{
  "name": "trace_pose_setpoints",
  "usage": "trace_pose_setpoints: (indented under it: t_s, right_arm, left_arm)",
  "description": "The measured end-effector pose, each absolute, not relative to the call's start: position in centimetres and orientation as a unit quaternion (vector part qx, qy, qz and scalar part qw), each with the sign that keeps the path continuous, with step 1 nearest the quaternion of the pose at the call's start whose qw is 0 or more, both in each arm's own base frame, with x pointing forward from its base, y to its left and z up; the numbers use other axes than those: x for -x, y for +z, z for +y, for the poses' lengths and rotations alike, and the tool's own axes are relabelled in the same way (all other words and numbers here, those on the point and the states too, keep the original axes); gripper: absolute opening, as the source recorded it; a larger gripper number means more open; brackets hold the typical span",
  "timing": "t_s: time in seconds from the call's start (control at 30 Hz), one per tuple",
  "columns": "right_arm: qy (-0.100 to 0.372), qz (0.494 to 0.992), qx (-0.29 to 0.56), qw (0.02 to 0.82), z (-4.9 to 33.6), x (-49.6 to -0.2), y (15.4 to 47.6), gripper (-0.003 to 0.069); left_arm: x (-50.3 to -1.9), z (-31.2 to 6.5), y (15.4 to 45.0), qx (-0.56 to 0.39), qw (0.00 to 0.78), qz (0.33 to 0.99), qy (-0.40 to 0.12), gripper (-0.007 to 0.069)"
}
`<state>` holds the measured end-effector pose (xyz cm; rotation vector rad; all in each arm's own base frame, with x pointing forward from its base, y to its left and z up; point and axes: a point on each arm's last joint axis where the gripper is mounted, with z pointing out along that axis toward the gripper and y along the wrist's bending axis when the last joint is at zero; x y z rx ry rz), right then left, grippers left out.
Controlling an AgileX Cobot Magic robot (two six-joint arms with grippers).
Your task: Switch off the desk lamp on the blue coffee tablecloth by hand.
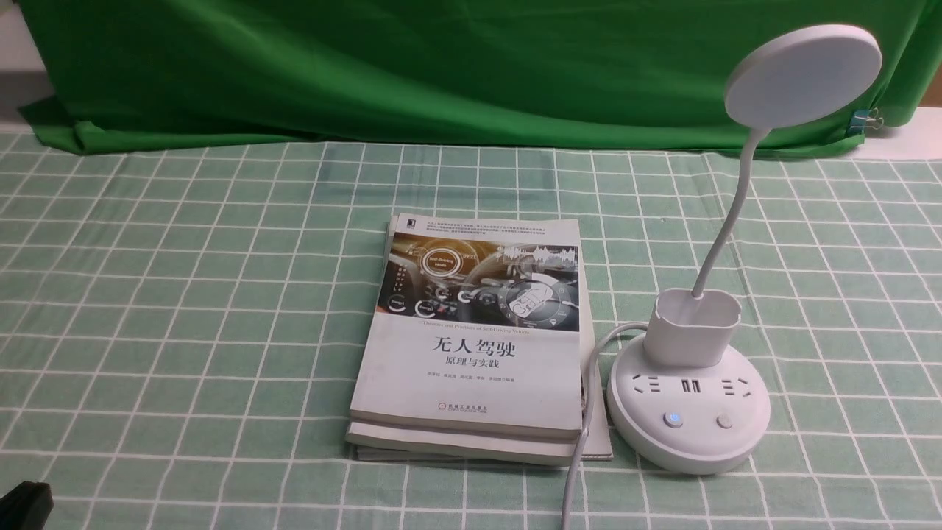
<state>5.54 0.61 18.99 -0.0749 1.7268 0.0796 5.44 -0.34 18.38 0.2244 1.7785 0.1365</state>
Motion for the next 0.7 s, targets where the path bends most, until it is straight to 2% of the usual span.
trace_pose_setpoints:
  t_s: [0.7]
  right_arm:
    - [0.035, 0.760, 0.033, 0.648, 0.61, -5.54, 18.99, 0.0233]
  left_arm:
    - [-5.44, -0.34, 18.38, -0.098, 0.622, 0.774, 0.059, 0.0000]
